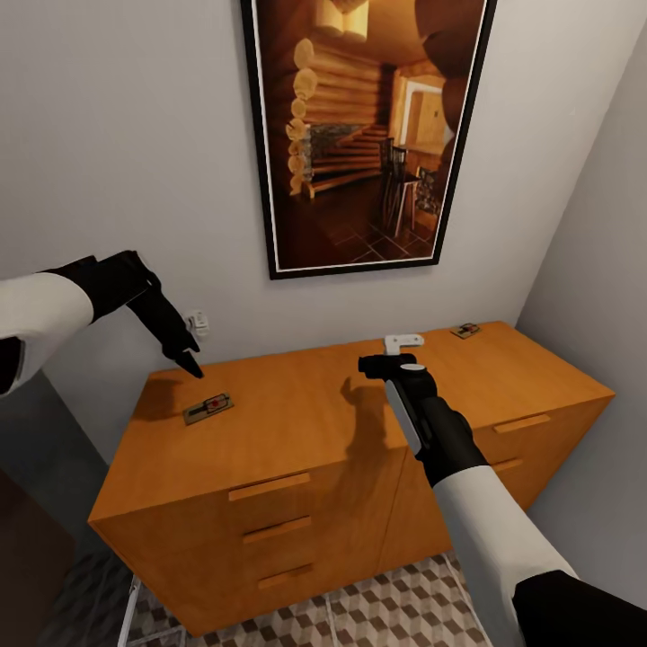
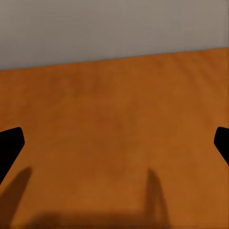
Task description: Take the four mousetraps from the cabinet in the bathroom and place them on the bathroom floor. Make sure all four end up on the same floor surface, and ensure that at least two of them are either under or directly next to the same bathroom sink.
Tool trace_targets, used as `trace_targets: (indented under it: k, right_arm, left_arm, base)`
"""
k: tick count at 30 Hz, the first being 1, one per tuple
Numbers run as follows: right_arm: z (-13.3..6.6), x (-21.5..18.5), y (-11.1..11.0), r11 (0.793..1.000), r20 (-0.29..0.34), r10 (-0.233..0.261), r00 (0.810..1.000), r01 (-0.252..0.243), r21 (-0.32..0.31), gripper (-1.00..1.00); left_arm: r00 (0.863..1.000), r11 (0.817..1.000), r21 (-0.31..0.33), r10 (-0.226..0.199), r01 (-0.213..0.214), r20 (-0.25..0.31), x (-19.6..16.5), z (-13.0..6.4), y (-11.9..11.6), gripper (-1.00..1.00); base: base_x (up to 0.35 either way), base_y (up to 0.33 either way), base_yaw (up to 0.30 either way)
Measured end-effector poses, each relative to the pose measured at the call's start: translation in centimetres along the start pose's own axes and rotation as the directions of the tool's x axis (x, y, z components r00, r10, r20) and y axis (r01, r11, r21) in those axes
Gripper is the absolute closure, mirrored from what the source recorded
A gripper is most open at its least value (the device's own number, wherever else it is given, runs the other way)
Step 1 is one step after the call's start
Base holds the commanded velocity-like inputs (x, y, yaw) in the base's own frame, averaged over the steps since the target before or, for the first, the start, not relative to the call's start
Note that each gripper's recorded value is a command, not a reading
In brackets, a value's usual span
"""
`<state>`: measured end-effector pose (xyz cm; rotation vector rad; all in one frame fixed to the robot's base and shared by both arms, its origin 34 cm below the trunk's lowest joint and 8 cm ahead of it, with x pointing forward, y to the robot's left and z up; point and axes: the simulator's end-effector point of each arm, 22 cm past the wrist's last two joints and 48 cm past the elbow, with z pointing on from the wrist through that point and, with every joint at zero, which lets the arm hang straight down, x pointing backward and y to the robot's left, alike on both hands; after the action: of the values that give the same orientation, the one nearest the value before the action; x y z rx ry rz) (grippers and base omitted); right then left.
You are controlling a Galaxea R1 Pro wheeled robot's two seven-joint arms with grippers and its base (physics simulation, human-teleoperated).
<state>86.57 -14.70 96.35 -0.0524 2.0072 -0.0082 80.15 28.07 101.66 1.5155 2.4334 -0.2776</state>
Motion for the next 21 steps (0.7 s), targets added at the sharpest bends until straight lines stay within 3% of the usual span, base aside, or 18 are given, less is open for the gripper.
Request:
trace_targets:
  k: [15, 21]
  right_arm:
    - [0.4, 0.4, 0.1, 1.0, 0.009, -0.001, 1.0, 0.001, 0.0, -1.0]
    - [0.5, 0.6, 0.1, 1.0, 0.006, -0.002, 1.0, 0.002, 0.0, -1.0]
  left_arm:
    - [0.998, 0.996, 0.068, 0.066, -0.065, -0.013, -0.8, 2.0, -2.4, -1.0]
    - [0.997, 0.996, 0.05, 0.081, -0.08, -0.019, -0.8, 2.8, -2.3, -1.0]
  base:
    - [0.0, 0.0, 0.0]
    - [0.0, 0.0, 0.0]
